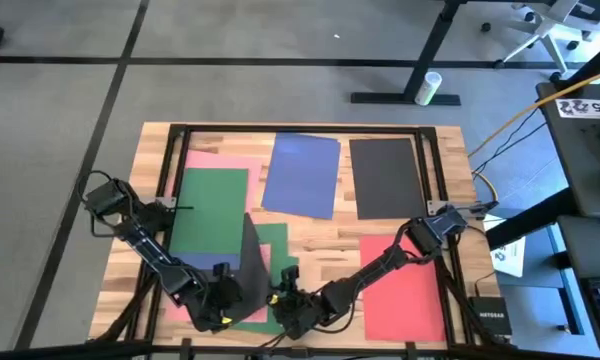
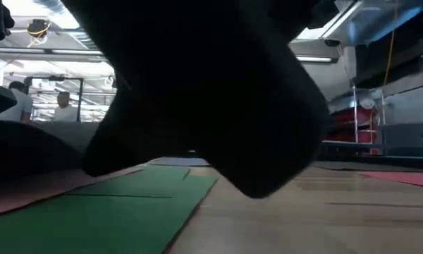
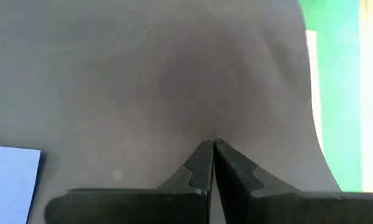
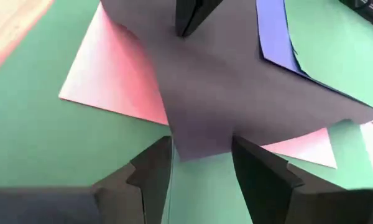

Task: Organize paper
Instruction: Stack the black paper on top of the other black papers on the table

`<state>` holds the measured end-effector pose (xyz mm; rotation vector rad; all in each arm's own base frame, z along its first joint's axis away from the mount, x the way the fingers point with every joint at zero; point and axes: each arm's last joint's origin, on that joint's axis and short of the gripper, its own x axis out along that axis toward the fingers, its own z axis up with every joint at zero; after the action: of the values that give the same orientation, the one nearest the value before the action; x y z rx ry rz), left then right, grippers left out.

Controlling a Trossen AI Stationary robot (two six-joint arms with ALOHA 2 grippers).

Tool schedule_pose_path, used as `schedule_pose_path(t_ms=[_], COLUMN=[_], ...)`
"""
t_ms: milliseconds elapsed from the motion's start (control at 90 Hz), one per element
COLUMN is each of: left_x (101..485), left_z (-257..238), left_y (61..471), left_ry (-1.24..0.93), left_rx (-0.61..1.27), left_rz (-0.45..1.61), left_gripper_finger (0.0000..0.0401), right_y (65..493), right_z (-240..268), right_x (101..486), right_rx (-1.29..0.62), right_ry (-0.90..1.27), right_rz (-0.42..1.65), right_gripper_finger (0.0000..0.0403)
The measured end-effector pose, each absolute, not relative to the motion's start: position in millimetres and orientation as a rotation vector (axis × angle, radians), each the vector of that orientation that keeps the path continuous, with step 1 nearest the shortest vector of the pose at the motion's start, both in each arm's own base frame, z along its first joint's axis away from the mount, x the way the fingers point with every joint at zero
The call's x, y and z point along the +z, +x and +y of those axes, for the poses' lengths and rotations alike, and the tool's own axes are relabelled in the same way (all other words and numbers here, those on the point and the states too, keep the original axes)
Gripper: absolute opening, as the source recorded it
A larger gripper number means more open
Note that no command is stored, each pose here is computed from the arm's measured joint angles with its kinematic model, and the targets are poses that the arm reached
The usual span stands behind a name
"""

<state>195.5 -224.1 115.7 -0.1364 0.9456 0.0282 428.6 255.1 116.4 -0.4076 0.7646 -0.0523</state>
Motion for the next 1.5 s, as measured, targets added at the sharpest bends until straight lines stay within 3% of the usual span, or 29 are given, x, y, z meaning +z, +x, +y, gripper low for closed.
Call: schedule_pose_path(t_ms=[400, 844, 1500], left_x=[116, 116, 116], left_z=[-224, -224, -224], left_y=[195, 195, 195], left_ry=[-0.137, -0.143, -0.144], left_rx=[0.028, 0.032, 0.032], left_rz=[0.946, 0.946, 0.946], left_gripper_finger=[0.0, 0.0, 0.0], right_y=[433, 434, 429], right_z=[266, 262, 272], right_x=[125, 128, 128], right_rx=[-0.046, -0.179, -0.094], right_ry=[-0.371, -0.405, -0.555], right_rz=[0.648, 0.596, 0.603], right_gripper_finger=[0.016, 0.016, 0.016])
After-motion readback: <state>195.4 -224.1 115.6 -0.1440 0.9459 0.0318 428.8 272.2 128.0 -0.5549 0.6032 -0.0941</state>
